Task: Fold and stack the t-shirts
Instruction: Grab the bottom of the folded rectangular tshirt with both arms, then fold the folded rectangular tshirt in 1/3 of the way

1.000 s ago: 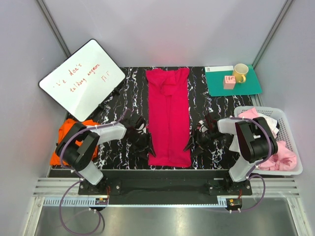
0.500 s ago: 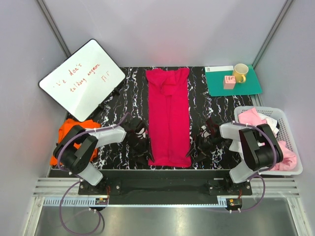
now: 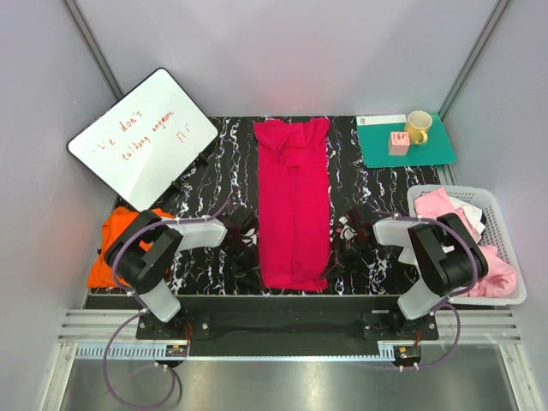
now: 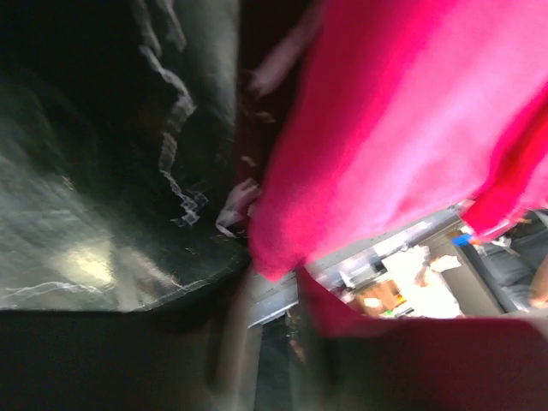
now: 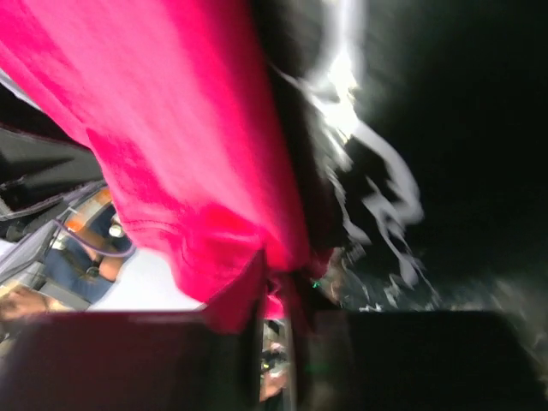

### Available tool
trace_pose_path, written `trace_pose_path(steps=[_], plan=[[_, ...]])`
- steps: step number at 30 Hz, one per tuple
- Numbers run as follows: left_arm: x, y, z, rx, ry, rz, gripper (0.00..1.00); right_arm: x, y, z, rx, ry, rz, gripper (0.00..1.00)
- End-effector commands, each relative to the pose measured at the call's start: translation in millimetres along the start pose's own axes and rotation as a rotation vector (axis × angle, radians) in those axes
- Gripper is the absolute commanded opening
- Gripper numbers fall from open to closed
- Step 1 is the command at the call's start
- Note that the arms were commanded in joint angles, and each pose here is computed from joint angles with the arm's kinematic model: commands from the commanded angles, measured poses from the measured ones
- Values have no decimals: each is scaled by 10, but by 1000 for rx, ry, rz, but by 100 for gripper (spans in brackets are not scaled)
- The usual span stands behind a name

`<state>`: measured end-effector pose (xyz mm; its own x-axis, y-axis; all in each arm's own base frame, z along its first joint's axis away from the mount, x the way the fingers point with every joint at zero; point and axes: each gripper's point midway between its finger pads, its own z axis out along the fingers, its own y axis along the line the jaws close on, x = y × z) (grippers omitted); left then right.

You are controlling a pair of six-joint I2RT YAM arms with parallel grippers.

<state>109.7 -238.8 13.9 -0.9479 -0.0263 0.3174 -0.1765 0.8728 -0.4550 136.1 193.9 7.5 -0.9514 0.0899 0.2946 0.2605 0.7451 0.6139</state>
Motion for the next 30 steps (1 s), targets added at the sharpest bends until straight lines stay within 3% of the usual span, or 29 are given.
trace_pose_path(steps=[1, 5, 16, 30], plan=[[-243, 278, 158, -130, -101, 25, 0, 653, -497, 172, 209, 230, 306, 0], [-247, 271, 80, -139, -130, 33, 0, 682, -441, 129, 191, 226, 298, 0], [-370, -209, -689, -134, -326, 134, 0, 596, 126, -345, 140, 119, 190, 0], [-767, -688, -1198, -156, -430, 230, 0, -368, 624, -670, 255, -47, -24, 0]])
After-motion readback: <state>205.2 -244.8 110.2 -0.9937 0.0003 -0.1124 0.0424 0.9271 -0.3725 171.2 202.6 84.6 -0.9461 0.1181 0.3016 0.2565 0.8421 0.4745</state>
